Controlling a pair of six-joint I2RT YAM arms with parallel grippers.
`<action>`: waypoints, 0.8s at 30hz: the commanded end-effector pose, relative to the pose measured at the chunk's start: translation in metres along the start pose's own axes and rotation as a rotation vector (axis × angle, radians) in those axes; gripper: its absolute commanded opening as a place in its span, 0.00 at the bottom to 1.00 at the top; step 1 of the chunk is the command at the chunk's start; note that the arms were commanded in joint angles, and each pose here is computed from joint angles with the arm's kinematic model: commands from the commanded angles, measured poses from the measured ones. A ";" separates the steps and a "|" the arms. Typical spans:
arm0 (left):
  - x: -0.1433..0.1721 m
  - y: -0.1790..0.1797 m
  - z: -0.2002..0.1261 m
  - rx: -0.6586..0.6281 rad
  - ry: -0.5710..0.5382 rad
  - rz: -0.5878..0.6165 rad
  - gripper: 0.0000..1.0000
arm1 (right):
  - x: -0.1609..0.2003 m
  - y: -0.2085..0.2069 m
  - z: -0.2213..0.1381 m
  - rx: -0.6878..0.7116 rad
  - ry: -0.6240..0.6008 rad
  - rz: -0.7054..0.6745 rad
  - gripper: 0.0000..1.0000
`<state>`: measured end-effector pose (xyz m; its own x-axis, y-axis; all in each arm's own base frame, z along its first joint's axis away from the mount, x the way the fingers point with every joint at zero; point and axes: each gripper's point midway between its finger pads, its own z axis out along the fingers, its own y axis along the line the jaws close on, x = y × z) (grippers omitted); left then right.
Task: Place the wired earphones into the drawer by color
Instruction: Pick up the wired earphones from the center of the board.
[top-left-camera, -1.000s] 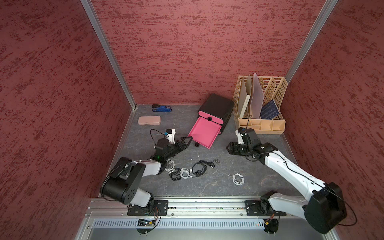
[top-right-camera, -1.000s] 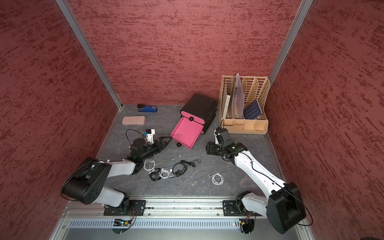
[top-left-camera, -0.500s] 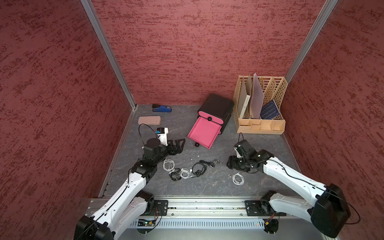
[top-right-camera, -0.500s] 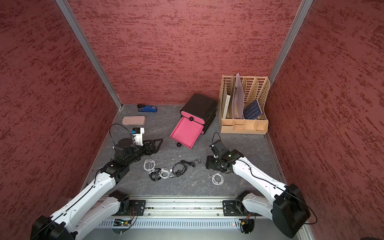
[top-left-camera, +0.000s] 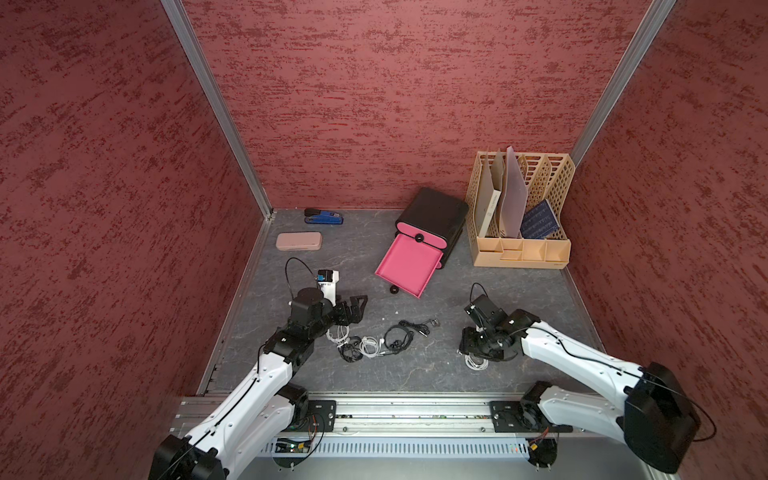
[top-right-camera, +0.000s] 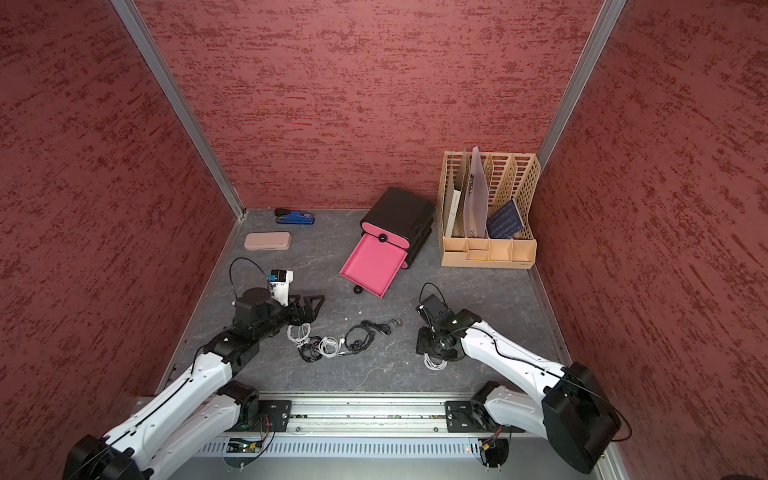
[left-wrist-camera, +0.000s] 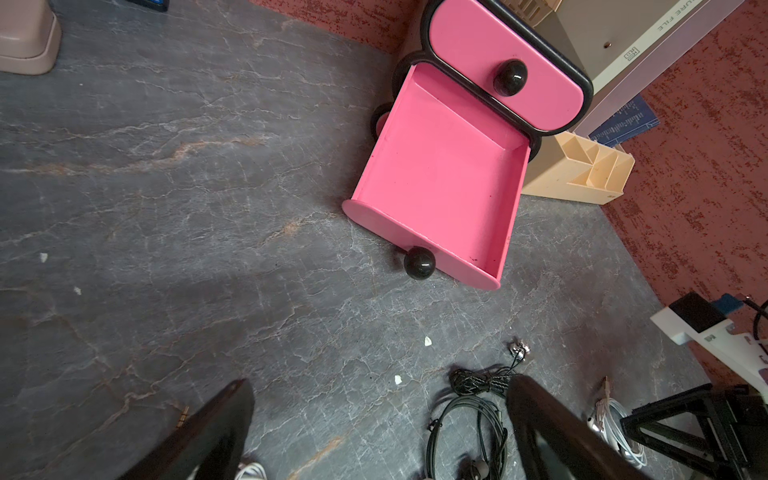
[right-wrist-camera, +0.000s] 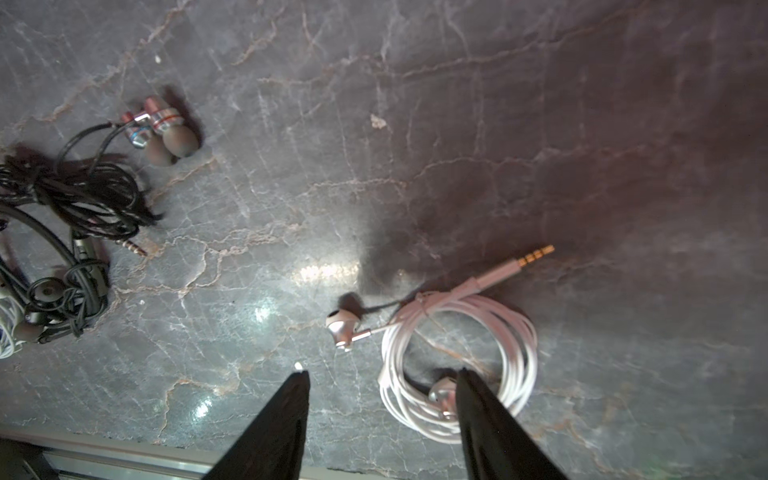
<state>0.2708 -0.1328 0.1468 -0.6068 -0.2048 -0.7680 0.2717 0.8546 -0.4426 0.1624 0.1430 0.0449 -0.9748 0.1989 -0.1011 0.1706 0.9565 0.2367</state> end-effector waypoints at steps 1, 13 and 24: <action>-0.007 -0.001 0.000 0.004 -0.033 0.030 1.00 | -0.005 0.000 0.009 0.008 -0.028 0.017 0.58; -0.006 -0.001 0.001 0.003 -0.028 0.031 1.00 | -0.018 -0.005 0.023 0.057 -0.075 0.041 0.50; -0.005 0.000 0.002 0.000 -0.025 0.030 1.00 | -0.026 0.006 0.029 0.047 -0.072 0.004 0.34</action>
<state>0.2733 -0.1337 0.1500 -0.5926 -0.2023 -0.7797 0.2833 0.8538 -0.4368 0.1825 0.1440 0.0176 -0.9638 0.2310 -0.1333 0.2054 0.9616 0.1818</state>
